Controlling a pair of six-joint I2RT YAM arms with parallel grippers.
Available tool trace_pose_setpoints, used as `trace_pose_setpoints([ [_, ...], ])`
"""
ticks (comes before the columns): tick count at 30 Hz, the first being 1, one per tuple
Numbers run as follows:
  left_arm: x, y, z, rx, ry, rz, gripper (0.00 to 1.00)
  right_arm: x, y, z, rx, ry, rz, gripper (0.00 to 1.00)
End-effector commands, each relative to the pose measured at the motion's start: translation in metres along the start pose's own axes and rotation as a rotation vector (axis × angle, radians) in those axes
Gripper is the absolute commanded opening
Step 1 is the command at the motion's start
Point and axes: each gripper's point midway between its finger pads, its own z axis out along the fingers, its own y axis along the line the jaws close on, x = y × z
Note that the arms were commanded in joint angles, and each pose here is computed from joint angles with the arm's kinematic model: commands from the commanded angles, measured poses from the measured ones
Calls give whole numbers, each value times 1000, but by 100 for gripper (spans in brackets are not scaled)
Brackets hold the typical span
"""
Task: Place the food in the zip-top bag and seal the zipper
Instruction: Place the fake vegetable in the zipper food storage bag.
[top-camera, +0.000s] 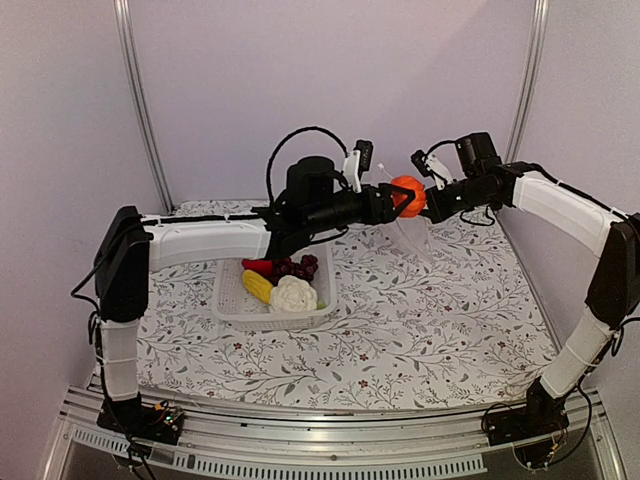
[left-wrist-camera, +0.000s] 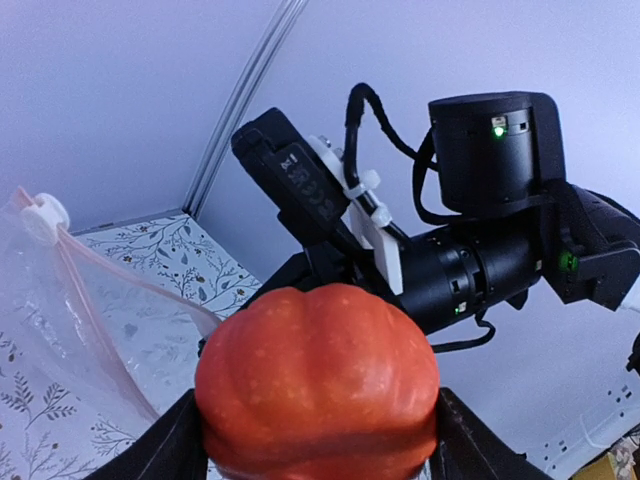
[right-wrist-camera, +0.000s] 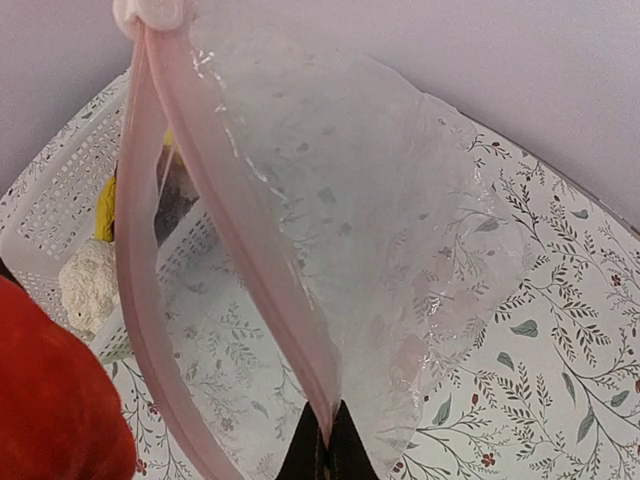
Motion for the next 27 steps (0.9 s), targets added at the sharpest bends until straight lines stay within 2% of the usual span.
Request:
trace_pose_setpoints([
  [1,2,14,17,-54,-44,-13,60,-1,11,0,-58,16,58,0],
  [8,19,67,21,-282,-73,-10,60,-11,9,-17,-21,-19,79,0],
  [16,31,89,27,-379,-56,-3,61,-21,20,-34,-51,-61,73,0],
  [23,22,86,41,-404,-30,20,88,-25,21,-37,-65,-71,76,0],
  [27,-9,55,32,-358,-74,93,98,-28,3,-41,-41,-80,117,0],
])
